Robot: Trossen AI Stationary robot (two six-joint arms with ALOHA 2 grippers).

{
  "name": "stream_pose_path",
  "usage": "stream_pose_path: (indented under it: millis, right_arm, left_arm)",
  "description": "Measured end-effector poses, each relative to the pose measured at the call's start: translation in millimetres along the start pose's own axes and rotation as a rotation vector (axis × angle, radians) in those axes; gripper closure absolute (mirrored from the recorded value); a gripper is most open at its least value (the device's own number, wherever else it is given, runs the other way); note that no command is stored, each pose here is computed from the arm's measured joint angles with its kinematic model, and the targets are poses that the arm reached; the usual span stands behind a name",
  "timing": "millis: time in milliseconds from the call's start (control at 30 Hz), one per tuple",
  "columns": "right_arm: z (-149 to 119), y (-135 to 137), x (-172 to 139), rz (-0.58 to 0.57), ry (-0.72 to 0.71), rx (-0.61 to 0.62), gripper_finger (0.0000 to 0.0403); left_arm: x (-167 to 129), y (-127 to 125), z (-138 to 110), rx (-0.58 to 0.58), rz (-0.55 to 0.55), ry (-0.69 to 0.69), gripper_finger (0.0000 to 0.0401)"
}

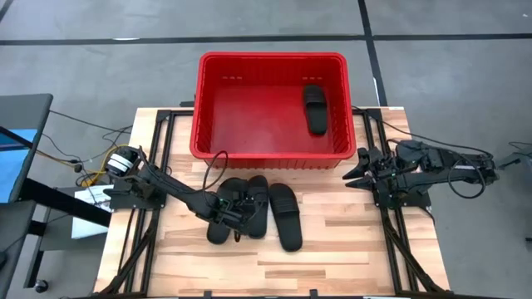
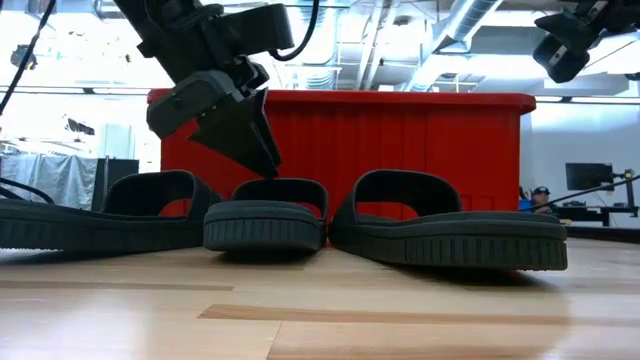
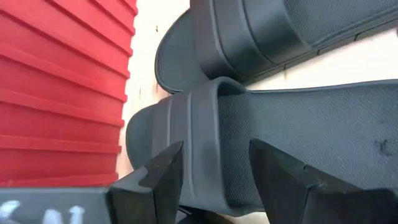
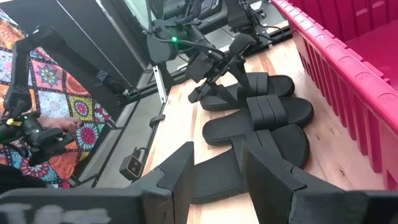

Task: Pick and place slides into bin
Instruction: Put the black slide into the red container

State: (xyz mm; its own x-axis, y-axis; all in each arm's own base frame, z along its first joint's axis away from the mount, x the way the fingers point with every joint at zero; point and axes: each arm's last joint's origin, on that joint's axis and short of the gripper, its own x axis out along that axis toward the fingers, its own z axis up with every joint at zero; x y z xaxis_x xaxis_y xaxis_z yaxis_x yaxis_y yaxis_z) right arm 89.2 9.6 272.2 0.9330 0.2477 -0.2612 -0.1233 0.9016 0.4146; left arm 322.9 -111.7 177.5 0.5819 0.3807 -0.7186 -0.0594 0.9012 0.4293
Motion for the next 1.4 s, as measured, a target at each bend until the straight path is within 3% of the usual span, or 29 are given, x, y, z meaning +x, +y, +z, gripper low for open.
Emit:
stream_pose_path:
  millis: [467,733,1400]
  right_arm:
    - [-1.2,-0.5,0.0,-0.005,0.012,0.0,0.0276]
    - [-1.2,-0.5,0.0,-0.005,0.012,0.0,0.0276]
    - [-1.1,-0.5,0.1,-0.005,0.012,0.001,0.0276]
  left_arm:
    - [11.1,15.9,0.1,-0.027,-0.018,0.037,0.0227]
    - [15.8,21.3,-0.1,0.003,-0.09,0.054,0.0227]
    - [36.1,23.2,-6.3,0.081,-0.125,0.107,0.0234]
